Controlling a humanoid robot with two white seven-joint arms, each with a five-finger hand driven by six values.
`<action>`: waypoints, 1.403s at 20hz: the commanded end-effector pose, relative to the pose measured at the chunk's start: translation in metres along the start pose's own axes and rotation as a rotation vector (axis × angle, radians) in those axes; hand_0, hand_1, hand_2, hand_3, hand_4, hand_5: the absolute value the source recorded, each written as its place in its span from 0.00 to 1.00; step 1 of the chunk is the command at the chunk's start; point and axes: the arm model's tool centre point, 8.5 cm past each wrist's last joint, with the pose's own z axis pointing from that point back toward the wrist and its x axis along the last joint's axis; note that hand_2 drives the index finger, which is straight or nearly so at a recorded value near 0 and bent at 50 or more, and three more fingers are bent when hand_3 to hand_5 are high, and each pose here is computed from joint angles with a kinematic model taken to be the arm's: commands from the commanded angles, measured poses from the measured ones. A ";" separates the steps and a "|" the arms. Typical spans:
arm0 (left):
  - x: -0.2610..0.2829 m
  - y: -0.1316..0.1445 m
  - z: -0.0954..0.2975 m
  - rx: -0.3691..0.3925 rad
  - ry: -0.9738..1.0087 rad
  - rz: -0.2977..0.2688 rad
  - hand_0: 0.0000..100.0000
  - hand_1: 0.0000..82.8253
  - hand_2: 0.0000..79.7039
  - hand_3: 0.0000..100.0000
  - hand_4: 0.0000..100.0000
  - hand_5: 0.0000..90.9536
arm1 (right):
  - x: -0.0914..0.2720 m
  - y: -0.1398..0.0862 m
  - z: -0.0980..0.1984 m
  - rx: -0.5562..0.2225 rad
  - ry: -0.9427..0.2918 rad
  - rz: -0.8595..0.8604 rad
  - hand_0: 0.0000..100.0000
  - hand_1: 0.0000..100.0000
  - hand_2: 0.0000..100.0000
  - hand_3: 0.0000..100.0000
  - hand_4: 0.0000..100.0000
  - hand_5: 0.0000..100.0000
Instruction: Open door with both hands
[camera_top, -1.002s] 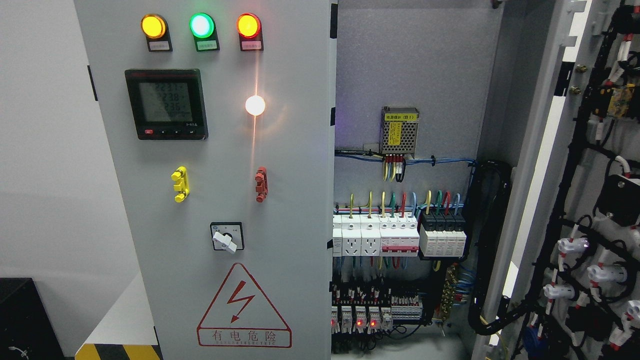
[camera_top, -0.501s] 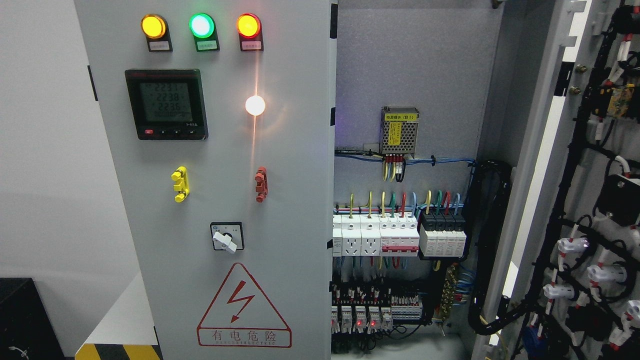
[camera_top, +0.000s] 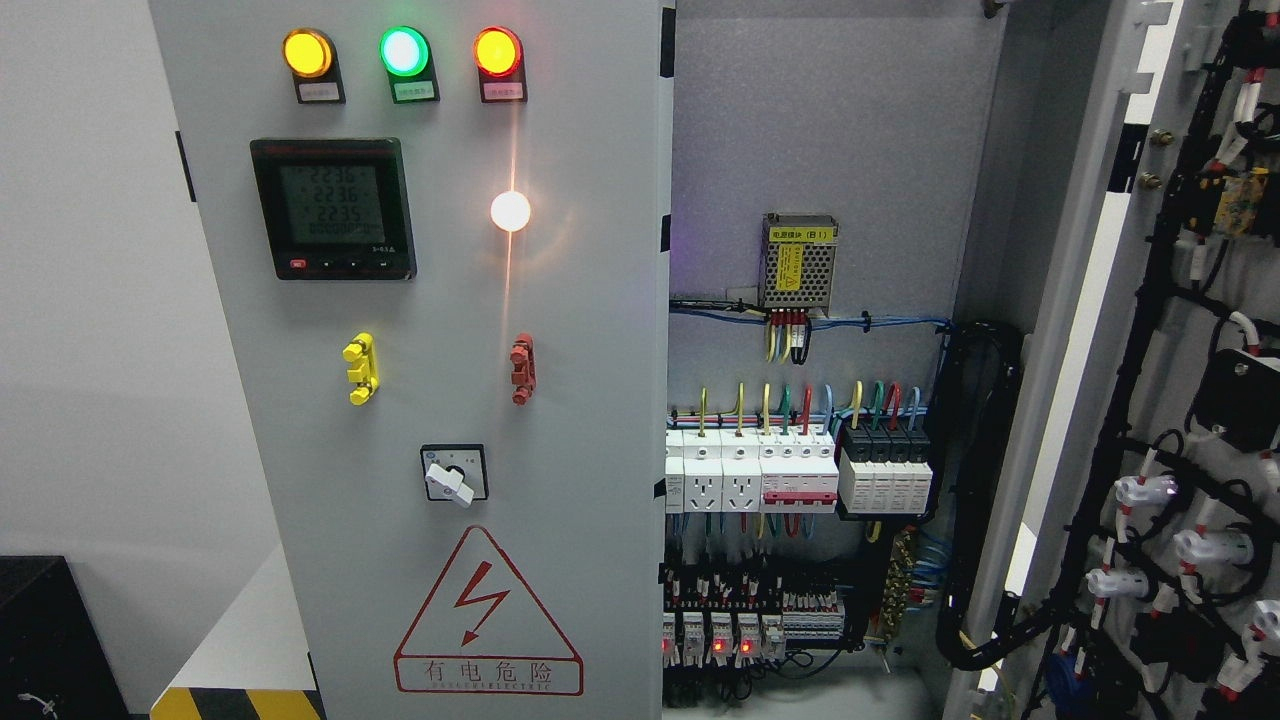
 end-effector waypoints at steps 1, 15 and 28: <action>-0.058 -0.037 -0.001 0.049 0.147 0.141 0.00 0.00 0.00 0.00 0.00 0.00 | 0.000 0.000 0.000 0.000 0.002 -0.017 0.00 0.00 0.00 0.00 0.00 0.00; -0.074 -0.066 -0.004 0.060 0.173 0.283 0.00 0.00 0.00 0.00 0.00 0.00 | 0.005 0.001 0.000 0.001 -0.016 -0.019 0.00 0.00 0.00 0.00 0.00 0.00; -0.069 -0.077 -0.011 0.117 0.167 0.278 0.00 0.00 0.00 0.00 0.00 0.00 | 0.116 -0.009 0.052 -0.011 -0.550 -0.047 0.00 0.00 0.00 0.00 0.00 0.00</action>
